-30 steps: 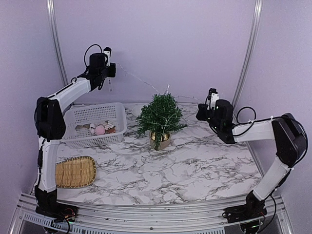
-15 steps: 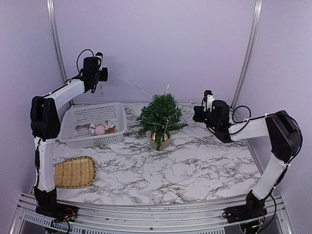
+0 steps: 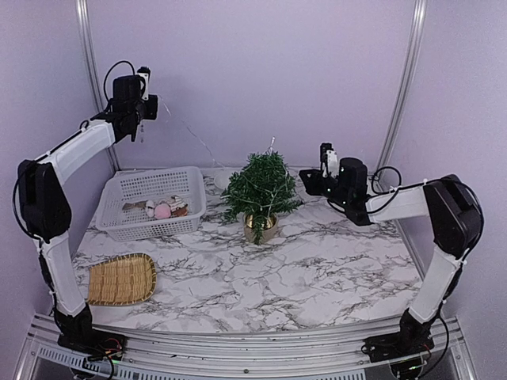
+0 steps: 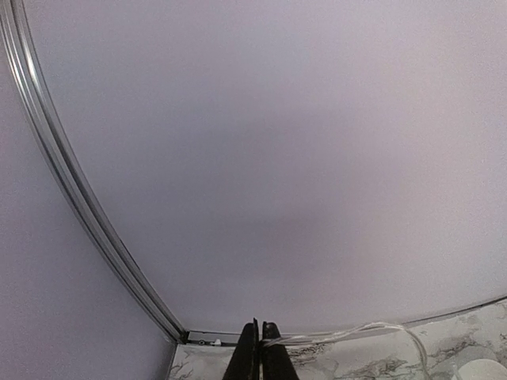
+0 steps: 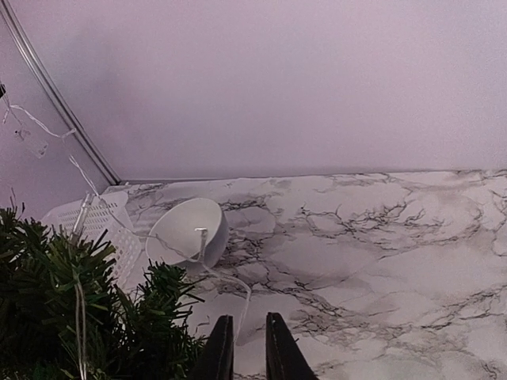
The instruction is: Decorate the small christmas tree
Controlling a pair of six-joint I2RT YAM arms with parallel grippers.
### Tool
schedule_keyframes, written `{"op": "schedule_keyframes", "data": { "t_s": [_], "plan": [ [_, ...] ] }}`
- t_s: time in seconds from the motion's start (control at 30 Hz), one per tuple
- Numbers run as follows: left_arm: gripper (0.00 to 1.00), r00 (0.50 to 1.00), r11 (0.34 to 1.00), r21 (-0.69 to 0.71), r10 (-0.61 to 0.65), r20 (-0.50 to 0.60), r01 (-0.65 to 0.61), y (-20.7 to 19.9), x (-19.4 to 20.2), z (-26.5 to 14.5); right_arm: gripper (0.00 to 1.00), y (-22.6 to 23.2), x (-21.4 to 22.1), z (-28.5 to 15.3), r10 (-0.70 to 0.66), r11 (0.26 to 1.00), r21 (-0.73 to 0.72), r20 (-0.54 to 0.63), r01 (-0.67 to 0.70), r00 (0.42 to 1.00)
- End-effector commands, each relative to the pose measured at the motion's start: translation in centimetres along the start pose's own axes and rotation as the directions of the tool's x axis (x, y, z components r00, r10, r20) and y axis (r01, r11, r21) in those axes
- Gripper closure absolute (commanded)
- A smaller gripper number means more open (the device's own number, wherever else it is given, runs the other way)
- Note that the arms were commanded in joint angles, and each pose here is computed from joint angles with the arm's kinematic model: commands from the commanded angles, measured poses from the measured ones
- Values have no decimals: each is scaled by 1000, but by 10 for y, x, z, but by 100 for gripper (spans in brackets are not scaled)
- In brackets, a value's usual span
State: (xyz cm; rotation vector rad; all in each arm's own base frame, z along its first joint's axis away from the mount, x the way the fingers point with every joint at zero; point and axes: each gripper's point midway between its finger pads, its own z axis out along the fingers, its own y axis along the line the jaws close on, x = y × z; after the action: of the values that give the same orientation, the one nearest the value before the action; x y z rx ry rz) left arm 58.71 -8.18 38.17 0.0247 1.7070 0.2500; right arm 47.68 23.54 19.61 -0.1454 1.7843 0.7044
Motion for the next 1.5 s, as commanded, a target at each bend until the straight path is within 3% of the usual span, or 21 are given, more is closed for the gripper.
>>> {"op": "schedule_keyframes", "data": {
  "t_s": [0.0,0.27,0.67,0.83,1.17,1.47],
  "plan": [
    [100,999,999,0,41,-9,-41,12,-6,-20,84,12,-6,7,22,997,-73,-8,-23,1000],
    [100,998,999,22,42,43,-43,24,-34,-54,82,18,-17,-1,8,996,-87,15,-7,1000],
    [100,963,938,225,269,3,-263,-2,-16,-143,67,35,-63,-35,-56,994,-81,127,67,990],
    [100,925,882,303,379,-3,-360,-24,6,-183,55,50,-82,-51,-84,988,-118,167,105,982],
    [100,888,753,498,451,86,-430,-56,13,-271,49,70,-107,-79,-121,976,-151,227,158,966],
    [100,870,640,626,475,133,-446,-74,30,-326,45,82,-116,-92,-135,966,-184,244,182,960]
  ]
}}
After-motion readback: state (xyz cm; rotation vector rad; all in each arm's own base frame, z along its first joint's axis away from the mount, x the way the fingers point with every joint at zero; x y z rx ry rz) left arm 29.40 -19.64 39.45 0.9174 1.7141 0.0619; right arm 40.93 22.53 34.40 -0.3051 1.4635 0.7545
